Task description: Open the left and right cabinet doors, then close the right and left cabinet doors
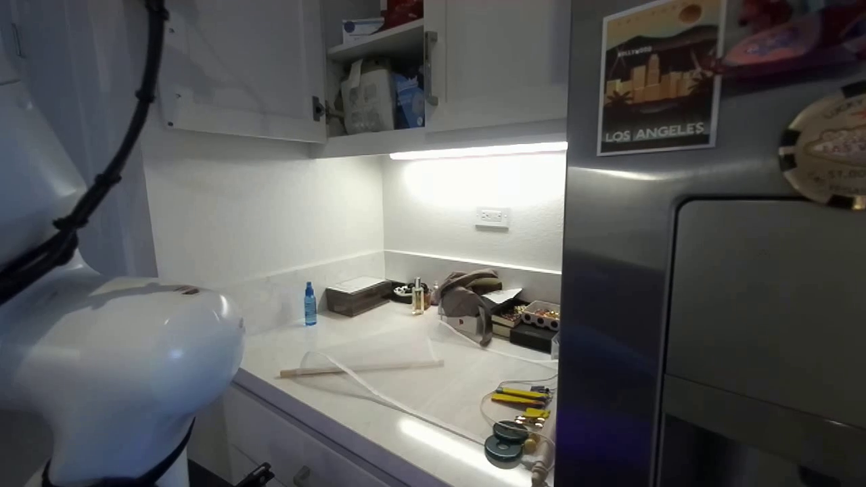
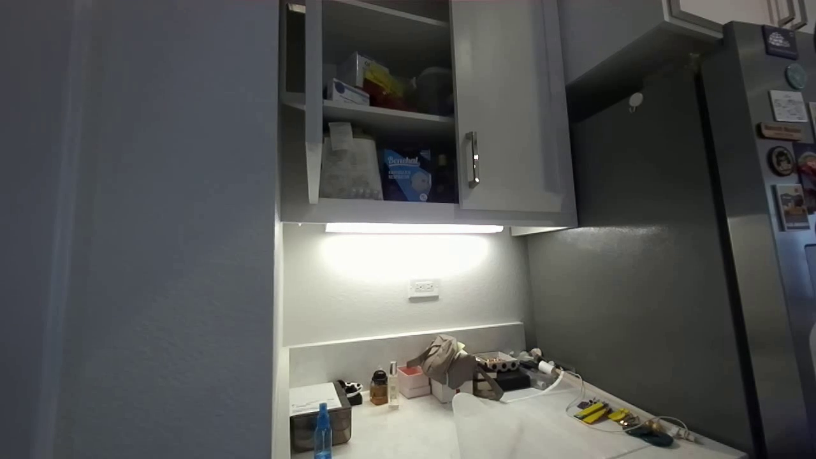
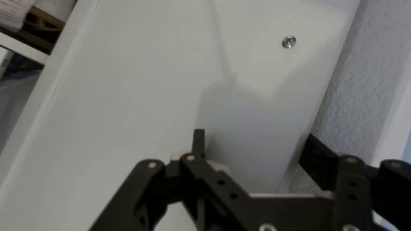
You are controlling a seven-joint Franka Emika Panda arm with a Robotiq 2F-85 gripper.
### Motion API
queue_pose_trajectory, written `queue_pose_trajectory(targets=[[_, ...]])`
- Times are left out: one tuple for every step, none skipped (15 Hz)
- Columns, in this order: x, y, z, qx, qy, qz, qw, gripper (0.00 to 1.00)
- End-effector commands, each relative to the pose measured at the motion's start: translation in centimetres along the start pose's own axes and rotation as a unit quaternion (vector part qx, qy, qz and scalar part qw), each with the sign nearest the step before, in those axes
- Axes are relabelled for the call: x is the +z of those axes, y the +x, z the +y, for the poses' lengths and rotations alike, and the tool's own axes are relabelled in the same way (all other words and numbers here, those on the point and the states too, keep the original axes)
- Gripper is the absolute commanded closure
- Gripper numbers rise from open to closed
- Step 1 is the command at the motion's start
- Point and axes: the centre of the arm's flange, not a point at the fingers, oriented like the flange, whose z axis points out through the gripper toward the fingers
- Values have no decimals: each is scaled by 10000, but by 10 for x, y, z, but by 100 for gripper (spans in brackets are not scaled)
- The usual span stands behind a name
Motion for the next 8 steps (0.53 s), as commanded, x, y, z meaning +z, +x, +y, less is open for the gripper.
queue_pose_trajectory(targets=[[-9,13,-13,-316,-730,-435,9959,53],[-12,12,-15,-332,-858,-540,9943,54],[-17,11,-15,-328,-980,-651,9925,55],[-23,9,-14,-356,-1112,-775,9901,57],[-31,4,-14,-361,-1232,-898,9876,61],[-36,0,-12,-354,-1330,-1048,9849,30],[-42,-10,-10,-354,-1470,-1184,9814,17],[-47,-18,-8,-335,-1508,-1295,9795,16]])
